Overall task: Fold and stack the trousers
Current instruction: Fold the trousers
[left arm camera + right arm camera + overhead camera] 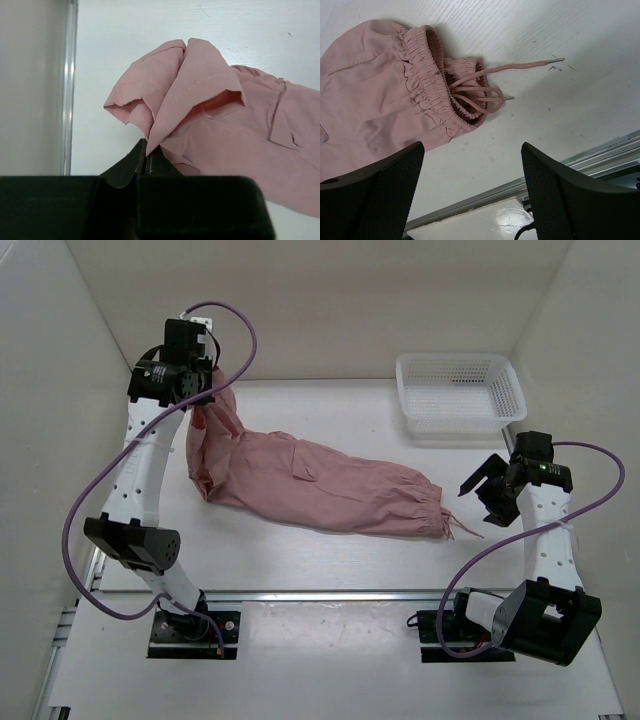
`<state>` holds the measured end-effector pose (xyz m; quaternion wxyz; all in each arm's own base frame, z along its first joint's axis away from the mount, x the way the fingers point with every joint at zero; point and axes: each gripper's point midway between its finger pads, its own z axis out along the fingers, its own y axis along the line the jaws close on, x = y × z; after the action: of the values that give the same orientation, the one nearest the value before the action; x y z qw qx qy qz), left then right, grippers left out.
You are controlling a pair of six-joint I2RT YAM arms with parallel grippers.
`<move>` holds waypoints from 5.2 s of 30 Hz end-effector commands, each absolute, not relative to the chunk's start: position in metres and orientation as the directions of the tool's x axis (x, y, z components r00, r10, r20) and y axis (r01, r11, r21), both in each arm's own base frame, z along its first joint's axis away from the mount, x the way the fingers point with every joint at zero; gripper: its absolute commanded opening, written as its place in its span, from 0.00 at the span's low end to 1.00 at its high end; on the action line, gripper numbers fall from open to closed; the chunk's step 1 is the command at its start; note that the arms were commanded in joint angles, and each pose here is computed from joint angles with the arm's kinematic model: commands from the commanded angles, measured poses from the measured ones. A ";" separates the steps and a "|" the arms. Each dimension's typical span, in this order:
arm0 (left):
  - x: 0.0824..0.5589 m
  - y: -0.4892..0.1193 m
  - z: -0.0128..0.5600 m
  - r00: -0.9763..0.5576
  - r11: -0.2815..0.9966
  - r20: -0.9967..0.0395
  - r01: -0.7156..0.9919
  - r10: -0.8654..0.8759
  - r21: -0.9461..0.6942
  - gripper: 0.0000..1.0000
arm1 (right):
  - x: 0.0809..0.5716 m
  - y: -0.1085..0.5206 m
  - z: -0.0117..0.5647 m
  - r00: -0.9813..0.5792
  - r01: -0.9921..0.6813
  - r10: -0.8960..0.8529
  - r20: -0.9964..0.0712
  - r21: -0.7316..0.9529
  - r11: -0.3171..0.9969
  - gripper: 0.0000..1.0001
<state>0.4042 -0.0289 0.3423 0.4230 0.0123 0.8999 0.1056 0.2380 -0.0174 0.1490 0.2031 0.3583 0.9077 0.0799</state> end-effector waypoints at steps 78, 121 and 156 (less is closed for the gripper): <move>0.489 -0.291 0.164 -0.854 0.937 -0.511 0.091 -0.102 -0.338 0.69 | 0.233 -0.015 0.146 -0.678 0.590 0.662 -0.320 0.300 0.749 0.83; 0.453 -0.239 0.184 -0.826 0.983 -0.563 0.094 -0.012 -0.159 0.59 | 0.222 -0.010 0.144 -0.677 0.596 0.670 -0.305 0.307 0.742 0.83; 0.352 -0.256 0.099 -0.844 0.922 -0.392 0.272 0.367 0.277 0.66 | 0.223 0.006 0.128 -0.696 0.558 0.666 -0.267 0.383 0.737 0.83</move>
<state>0.3471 -0.2563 0.0714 0.1924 0.1708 0.9618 0.0933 0.2181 0.0048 0.1214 0.1805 0.3414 0.9138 0.1258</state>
